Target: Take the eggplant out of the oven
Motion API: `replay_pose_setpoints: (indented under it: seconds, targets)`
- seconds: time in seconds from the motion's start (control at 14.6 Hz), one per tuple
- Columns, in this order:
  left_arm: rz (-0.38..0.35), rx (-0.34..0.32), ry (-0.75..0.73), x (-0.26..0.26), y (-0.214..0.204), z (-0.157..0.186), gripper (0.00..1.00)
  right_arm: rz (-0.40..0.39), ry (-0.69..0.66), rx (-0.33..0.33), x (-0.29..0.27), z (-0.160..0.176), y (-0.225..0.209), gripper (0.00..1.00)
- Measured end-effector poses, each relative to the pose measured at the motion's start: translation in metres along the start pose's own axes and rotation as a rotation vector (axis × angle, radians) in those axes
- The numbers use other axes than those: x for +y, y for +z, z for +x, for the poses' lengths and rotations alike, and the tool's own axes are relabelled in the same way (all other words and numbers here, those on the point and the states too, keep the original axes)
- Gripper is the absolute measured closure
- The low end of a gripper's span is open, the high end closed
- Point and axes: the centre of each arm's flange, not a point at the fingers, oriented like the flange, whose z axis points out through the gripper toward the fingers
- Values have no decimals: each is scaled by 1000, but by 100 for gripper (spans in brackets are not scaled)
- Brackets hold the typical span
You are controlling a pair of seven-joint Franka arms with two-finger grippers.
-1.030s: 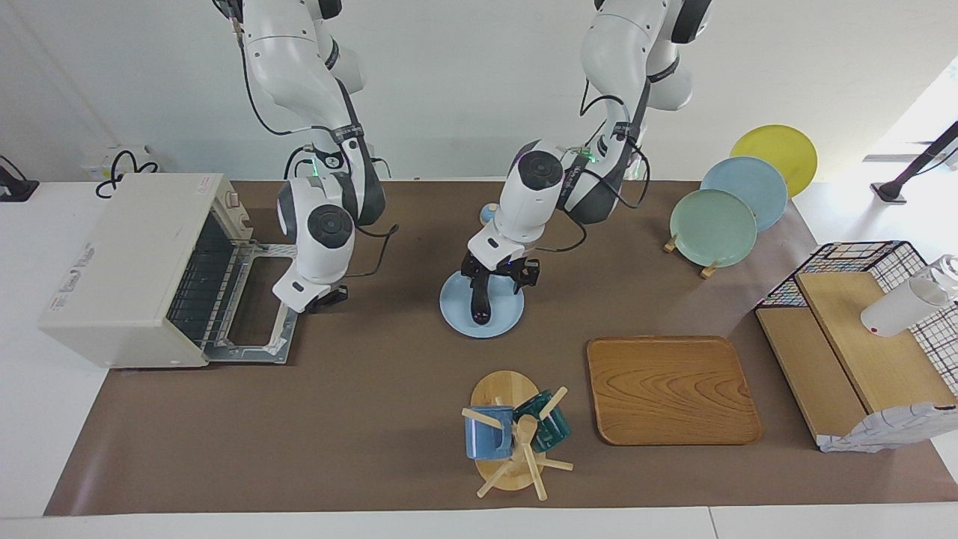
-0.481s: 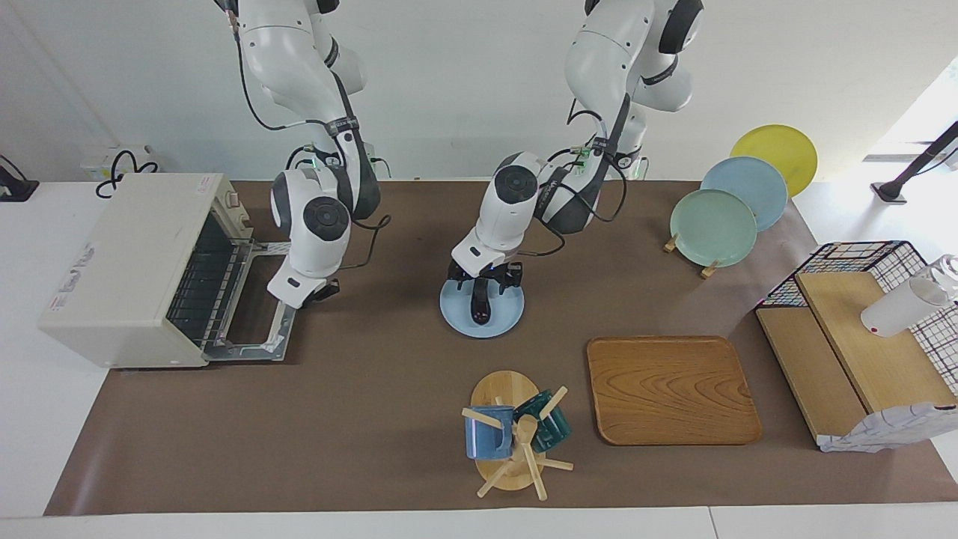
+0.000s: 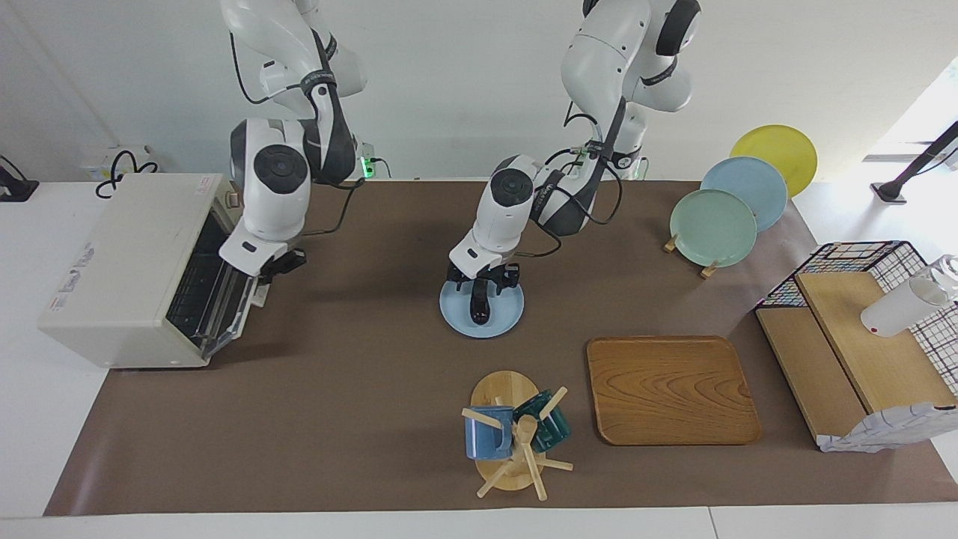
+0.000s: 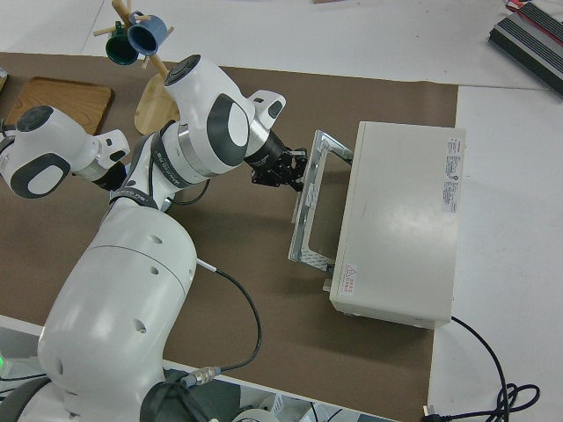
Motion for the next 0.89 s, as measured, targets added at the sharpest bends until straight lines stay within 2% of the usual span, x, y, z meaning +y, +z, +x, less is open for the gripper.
replay_pose_setpoints:
  seconds: [0.14,0.27,0.34,0.41,0.48,0.55,0.76,0.89]
  targets:
    - [0,0,-3,-1,0,0,47,11,5,12,36,-17,-4,99]
    - [1,4,-11,-3,-1,3,67,49,30,10,54,-30,-11,99]
    - [-2,9,-18,-6,-4,6,67,79,47,9,56,-35,-25,99]
    - [-5,18,-29,-11,-11,12,67,110,65,12,59,-40,-47,94]
    - [-9,26,-47,-19,-26,21,67,137,79,25,63,-45,-73,94]
    - [-13,35,-72,-32,-50,32,67,163,90,48,65,-49,-95,89]
    - [-23,62,-169,-108,-147,76,67,254,101,87,60,-51,-115,55]
    - [-13,88,-208,-193,-181,107,67,310,104,73,56,-51,-111,30]
